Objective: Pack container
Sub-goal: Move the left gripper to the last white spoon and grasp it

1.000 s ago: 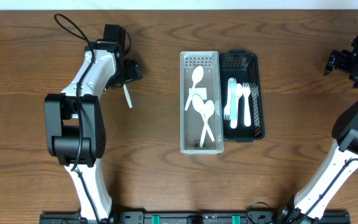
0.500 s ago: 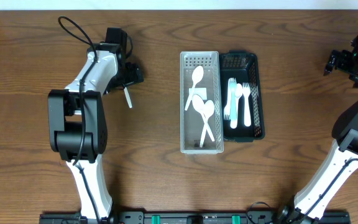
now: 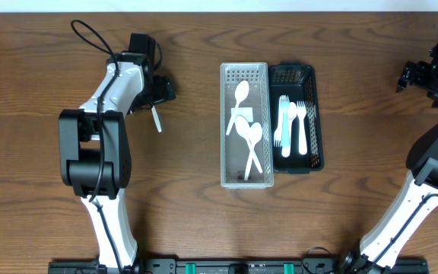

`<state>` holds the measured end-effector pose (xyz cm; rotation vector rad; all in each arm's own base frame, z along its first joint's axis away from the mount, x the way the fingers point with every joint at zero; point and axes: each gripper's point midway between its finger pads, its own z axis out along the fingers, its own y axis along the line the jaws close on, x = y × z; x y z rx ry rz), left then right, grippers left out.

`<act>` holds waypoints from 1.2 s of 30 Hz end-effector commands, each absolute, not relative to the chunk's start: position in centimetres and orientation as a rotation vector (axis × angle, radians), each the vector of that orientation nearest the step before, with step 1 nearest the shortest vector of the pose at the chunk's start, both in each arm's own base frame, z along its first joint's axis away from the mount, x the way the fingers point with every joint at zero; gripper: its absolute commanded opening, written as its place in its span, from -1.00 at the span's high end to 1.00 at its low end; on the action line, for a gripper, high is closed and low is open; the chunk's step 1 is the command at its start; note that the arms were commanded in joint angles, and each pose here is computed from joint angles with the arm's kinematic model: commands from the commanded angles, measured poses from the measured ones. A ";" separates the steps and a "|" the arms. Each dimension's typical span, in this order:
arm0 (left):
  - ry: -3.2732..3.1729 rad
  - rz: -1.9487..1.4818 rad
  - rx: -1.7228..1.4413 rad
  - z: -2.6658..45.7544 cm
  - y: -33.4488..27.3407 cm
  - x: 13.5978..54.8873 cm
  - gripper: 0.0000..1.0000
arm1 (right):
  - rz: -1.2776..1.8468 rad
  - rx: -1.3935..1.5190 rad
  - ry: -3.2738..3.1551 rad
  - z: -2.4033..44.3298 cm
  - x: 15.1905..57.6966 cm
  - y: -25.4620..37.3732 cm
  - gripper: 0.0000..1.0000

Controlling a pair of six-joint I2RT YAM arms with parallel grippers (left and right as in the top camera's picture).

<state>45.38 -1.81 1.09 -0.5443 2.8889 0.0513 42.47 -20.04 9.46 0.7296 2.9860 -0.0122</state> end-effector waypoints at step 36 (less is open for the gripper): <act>2.991 0.038 -0.497 -2.0 -1.1 44.1 -0.96 | -0.019 0.725 2.977 9.8 42.5 -20.2 -0.97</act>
